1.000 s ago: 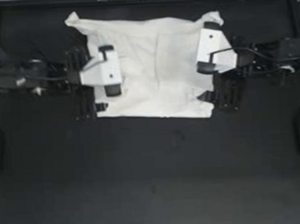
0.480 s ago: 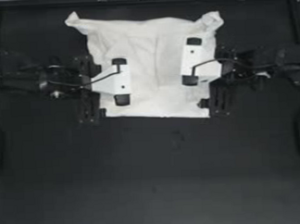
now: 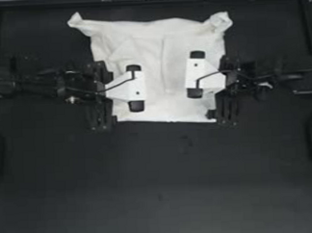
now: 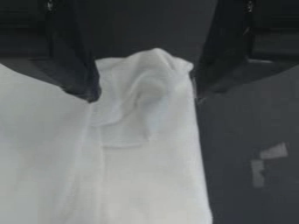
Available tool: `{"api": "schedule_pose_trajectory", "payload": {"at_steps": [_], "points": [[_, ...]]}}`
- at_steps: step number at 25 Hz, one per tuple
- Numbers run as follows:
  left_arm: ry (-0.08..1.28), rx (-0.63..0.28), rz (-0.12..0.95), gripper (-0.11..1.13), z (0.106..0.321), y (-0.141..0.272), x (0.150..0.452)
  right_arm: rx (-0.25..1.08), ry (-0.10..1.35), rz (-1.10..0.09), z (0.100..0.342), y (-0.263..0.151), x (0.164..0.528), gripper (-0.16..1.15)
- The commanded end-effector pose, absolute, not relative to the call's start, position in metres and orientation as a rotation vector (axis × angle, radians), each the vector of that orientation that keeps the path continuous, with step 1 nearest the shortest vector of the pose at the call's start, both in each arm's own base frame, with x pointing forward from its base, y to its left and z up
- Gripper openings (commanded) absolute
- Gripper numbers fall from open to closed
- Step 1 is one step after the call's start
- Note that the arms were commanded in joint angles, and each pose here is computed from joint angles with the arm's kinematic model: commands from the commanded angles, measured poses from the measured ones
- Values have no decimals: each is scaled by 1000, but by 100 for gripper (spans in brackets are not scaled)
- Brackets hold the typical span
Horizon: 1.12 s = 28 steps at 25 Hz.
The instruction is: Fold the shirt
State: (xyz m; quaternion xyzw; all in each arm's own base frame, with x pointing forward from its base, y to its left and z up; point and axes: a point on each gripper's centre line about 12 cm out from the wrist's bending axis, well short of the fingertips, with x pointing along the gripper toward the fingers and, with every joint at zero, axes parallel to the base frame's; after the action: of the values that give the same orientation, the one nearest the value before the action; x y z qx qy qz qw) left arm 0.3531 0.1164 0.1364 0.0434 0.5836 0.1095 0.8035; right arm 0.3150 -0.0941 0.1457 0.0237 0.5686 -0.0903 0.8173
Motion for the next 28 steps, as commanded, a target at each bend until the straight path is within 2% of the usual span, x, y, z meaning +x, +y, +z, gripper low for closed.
{"api": "schedule_pose_trajectory", "payload": {"at_steps": [1,6,11,24,26,28], "points": [[1204,79,236,103,147,115,358,72,1173,-188,148,-92,319,94],[1221,68,228,103,138,113,359,103,1205,-167,135,-89,321,100],[1229,66,224,103,131,113,362,121,1258,-167,118,-92,322,101],[1278,74,211,102,115,112,360,97,1285,-174,106,-98,323,100],[1294,68,216,98,110,113,359,84,1295,-176,104,-99,322,99],[1303,60,221,87,108,114,359,80,1301,-179,103,-100,321,94]]}}
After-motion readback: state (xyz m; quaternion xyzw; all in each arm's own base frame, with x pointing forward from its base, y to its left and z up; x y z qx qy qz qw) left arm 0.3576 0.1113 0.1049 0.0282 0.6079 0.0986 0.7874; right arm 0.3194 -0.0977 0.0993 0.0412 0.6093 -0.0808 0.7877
